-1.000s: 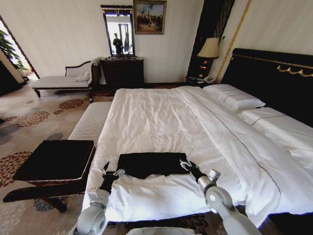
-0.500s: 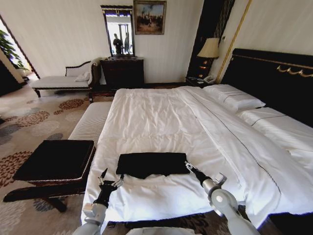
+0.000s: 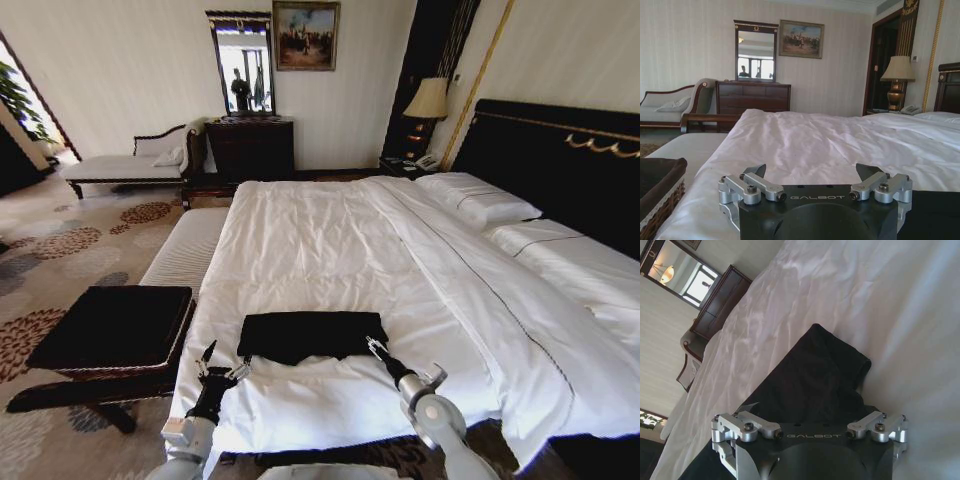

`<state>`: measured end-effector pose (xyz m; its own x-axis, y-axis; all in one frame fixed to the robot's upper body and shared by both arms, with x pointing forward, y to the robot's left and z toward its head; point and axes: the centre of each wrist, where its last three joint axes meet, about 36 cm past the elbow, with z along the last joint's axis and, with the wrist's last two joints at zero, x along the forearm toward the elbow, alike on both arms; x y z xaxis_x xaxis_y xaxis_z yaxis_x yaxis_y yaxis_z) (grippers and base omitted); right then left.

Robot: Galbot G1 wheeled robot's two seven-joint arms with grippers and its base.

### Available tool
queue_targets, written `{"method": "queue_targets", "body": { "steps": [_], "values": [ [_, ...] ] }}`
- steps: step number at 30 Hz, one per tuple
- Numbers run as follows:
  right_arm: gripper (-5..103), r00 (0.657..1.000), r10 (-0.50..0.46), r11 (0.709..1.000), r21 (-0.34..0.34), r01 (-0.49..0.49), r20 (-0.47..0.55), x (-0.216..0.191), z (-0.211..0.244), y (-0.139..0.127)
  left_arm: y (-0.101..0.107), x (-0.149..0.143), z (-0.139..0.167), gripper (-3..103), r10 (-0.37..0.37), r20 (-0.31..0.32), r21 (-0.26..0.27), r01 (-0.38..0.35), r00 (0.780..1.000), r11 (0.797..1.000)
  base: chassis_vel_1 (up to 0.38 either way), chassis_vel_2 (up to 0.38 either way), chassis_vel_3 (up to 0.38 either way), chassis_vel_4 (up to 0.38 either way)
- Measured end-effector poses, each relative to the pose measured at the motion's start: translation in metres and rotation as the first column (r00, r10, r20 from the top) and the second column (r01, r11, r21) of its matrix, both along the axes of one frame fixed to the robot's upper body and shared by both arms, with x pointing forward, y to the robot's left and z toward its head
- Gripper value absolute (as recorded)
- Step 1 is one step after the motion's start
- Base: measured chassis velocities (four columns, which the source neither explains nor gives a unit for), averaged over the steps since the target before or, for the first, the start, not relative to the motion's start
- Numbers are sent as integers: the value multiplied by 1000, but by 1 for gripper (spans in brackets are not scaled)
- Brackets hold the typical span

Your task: Fold the clothes on the bed and place them into the basket.

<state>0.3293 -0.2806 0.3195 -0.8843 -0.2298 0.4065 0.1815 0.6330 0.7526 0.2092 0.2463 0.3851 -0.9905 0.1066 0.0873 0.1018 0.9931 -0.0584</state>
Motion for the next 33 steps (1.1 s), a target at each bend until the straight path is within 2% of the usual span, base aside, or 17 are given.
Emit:
{"method": "queue_targets", "body": {
  "steps": [3, 8, 9, 11, 12, 15, 17, 22, 24, 25, 27, 30, 31, 33],
  "values": [
    [100, 1000, -16, 999, 35, 16, -5, 8, -9, 5, 0, 0, 0, 100, 0, 0, 0, 0, 1000, 1000, 0, 0, 0, 0],
    [100, 1000, -27, 998, 55, 28, -7, 15, -19, 8, 0, 0, 0, 100, 0, -1, -1, 0, 1000, 1000, 0, 0, 0, 0],
    [101, 998, -61, 994, 88, 62, -11, 20, -28, 8, 0, 0, 0, 100, 0, -2, -1, 0, 1000, 1000, 0, 0, 0, 0],
    [91, 997, -82, 991, 109, 83, -12, 21, -30, 7, 0, 0, 0, 100, 0, -2, -1, 0, 1000, 1000, 0, 0, 0, 0],
    [91, 997, -82, 991, 109, 83, -12, 21, -30, 7, 0, 0, 0, 100, 0, -2, -1, 0, 1000, 1000, 0, 0, 0, 0],
    [75, 996, -92, 989, 117, 93, -11, 22, -32, 7, 0, 0, -1, 100, 0, -3, -1, 0, 1000, 1000, 0, 0, 0, 0],
    [75, 996, -93, 989, 119, 93, -10, 23, -32, 7, 0, 0, -1, 100, 0, -3, -1, 0, 1000, 1000, 0, 0, 0, 0],
    [48, 996, -94, 988, 122, 94, -9, 27, -35, 9, 0, 0, -1, 100, 0, -4, -1, 0, 1000, 1000, 0, 0, 0, 0],
    [48, 996, -93, 988, 122, 93, -9, 27, -35, 10, 0, 0, -1, 100, 0, -4, -1, 0, 1000, 1000, 0, 0, 0, 0],
    [37, 996, -92, 988, 122, 92, -9, 27, -35, 11, 0, 0, -1, 100, 0, -4, -1, 0, 1000, 1000, 0, 0, 0, 0],
    [37, 996, -91, 988, 121, 91, -9, 27, -35, 11, 0, 0, -1, 100, 0, -4, -1, 0, 1000, 1000, 0, 0, 0, 0],
    [21, 996, -90, 989, 119, 90, -7, 27, -36, 12, 0, 0, -1, 100, 0, -4, -1, 0, 1000, 1000, 0, 0, 0, 0],
    [21, 996, -90, 989, 119, 90, -7, 27, -36, 12, 0, 0, -1, 100, 0, -4, -1, 0, 1000, 1000, 0, 0, 0, 0],
    [10, 996, -91, 989, 116, 91, -2, 28, -36, 12, 0, 0, -1, 100, 0, -4, -1, 0, 1000, 1000, 0, 0, 0, 0]
  ]
}}
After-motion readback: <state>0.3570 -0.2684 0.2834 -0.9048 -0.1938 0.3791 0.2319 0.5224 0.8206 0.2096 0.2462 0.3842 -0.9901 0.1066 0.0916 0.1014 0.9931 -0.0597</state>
